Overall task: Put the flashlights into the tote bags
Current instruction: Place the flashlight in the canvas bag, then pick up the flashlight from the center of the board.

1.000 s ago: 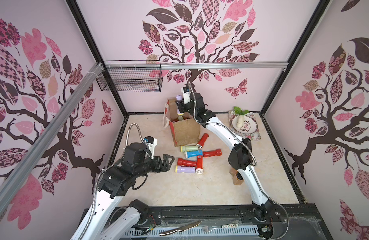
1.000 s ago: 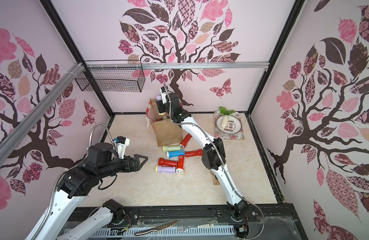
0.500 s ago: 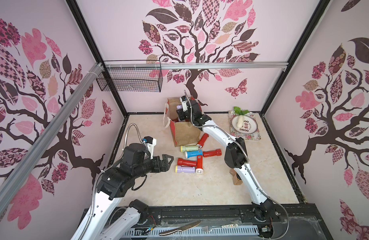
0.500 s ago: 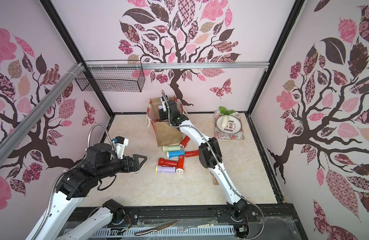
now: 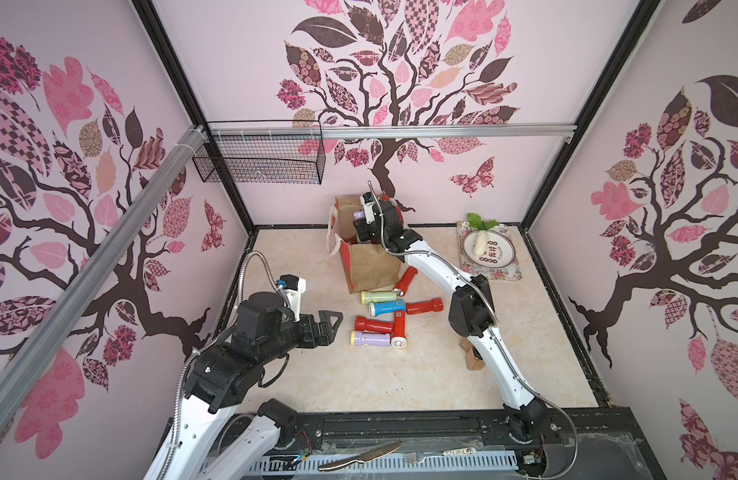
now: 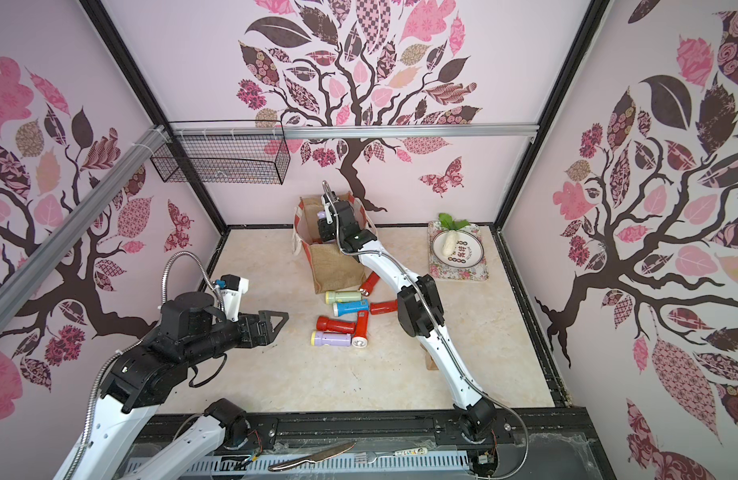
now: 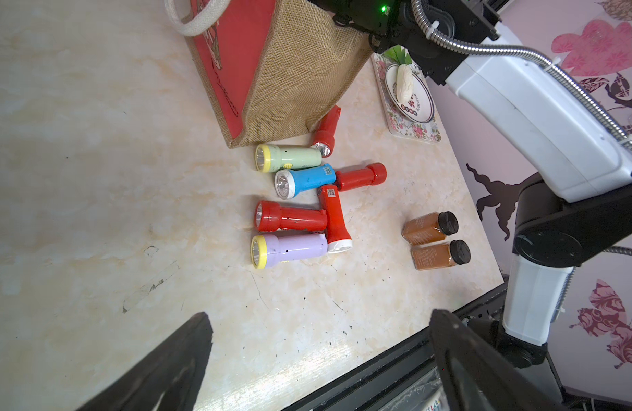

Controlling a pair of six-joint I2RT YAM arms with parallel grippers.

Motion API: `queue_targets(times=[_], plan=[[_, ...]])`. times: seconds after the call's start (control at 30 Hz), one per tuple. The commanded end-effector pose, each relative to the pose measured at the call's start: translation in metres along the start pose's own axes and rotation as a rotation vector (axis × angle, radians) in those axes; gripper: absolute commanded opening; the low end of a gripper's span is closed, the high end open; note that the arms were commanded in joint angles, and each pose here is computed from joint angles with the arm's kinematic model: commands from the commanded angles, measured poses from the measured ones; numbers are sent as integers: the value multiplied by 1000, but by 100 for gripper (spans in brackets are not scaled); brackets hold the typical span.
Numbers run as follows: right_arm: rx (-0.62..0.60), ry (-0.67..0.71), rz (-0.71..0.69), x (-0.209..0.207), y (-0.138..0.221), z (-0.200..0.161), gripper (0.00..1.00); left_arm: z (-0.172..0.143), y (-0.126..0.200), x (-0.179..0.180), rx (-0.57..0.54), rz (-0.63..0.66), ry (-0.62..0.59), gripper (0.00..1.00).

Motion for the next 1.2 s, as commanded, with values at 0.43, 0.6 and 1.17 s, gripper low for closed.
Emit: queue_targets(times=[0.43,0.6,1.17], plan=[[-131,31,42,49,56,73,94,1,4,12,-2,87,-28,98],[-164,-13,93,70,97,109,98,-5,-5,11,8,62,-29,98],[139,-125,-6,55,241,78,100,-32,-58,12,168,2,-40,96]])
Point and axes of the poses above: each gripper's point midway between its finger pads, its own y axis back along the fingers, its own x axis along the line the jaws close on, z = x × y, the point moved 3 cm from there along y, back along the fingers, and after that the axes turned 15 degrees about -y, right-handed, at the moved point
